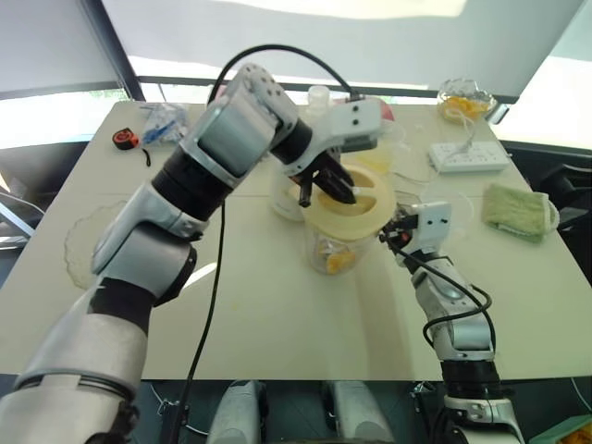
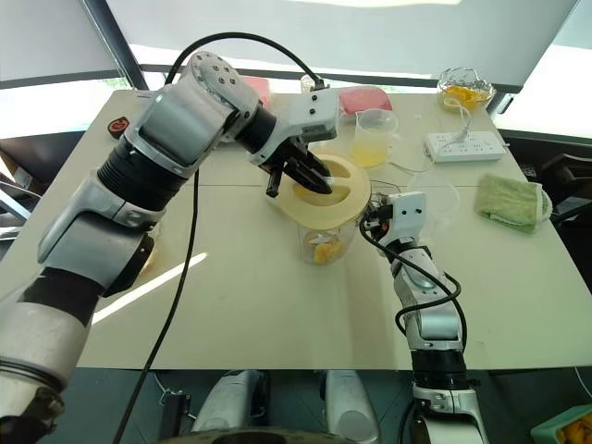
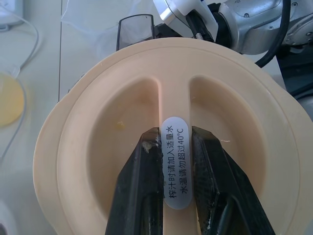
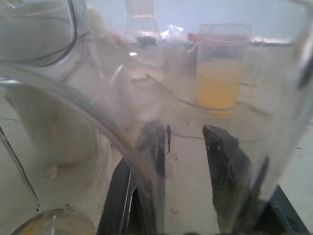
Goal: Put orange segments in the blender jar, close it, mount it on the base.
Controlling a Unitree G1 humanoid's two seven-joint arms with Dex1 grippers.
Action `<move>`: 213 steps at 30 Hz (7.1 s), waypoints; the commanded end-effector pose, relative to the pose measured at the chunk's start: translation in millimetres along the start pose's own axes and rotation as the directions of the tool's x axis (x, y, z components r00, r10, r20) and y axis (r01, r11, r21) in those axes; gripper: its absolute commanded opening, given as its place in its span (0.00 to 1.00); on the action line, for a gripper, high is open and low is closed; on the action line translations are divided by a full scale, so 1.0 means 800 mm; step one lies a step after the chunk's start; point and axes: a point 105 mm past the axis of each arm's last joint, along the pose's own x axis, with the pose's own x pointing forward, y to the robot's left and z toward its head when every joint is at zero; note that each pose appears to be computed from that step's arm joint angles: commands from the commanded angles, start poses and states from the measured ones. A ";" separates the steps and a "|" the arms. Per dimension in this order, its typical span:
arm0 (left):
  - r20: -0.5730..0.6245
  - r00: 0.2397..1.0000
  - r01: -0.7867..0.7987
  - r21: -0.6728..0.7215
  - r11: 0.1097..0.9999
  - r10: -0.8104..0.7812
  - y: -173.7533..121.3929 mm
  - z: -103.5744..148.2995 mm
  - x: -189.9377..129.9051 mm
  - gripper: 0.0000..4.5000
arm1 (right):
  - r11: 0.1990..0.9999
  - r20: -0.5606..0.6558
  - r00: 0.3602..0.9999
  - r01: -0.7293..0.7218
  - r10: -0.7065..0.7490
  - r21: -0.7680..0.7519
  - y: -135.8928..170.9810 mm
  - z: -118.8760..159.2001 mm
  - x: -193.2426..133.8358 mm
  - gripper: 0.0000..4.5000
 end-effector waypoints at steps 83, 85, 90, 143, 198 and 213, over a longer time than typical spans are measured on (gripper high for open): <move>-0.086 0.991 -0.114 -0.198 0.973 0.099 0.007 -0.063 0.059 0.05 | 0.999 -0.018 0.999 0.048 -0.048 -0.004 -0.007 -0.007 -0.005 0.25; -0.092 0.991 -0.120 -0.228 0.966 0.101 0.006 -0.065 0.061 0.05 | 0.999 -0.018 0.999 0.048 -0.048 -0.004 -0.007 -0.008 -0.005 0.25; -0.076 0.993 -0.104 -0.265 0.959 0.087 -0.001 -0.068 0.066 0.05 | 0.999 -0.019 0.999 0.044 -0.044 -0.005 -0.006 -0.008 -0.004 0.25; 0.307 0.678 -0.586 -0.321 0.744 0.667 0.076 -0.051 -0.127 1.00 | 0.999 -0.027 0.999 0.038 -0.038 0.003 -0.020 0.005 -0.011 0.25; 0.006 0.985 0.171 0.114 0.979 -0.173 0.006 -0.032 0.031 0.08 | 0.997 -0.044 0.997 0.071 -0.070 0.026 -0.003 -0.016 -0.015 0.25; 0.034 0.958 0.270 0.230 0.935 -0.285 -0.012 -0.044 0.034 0.08 | 0.999 -0.040 0.998 0.048 -0.048 0.009 0.006 -0.016 -0.017 0.25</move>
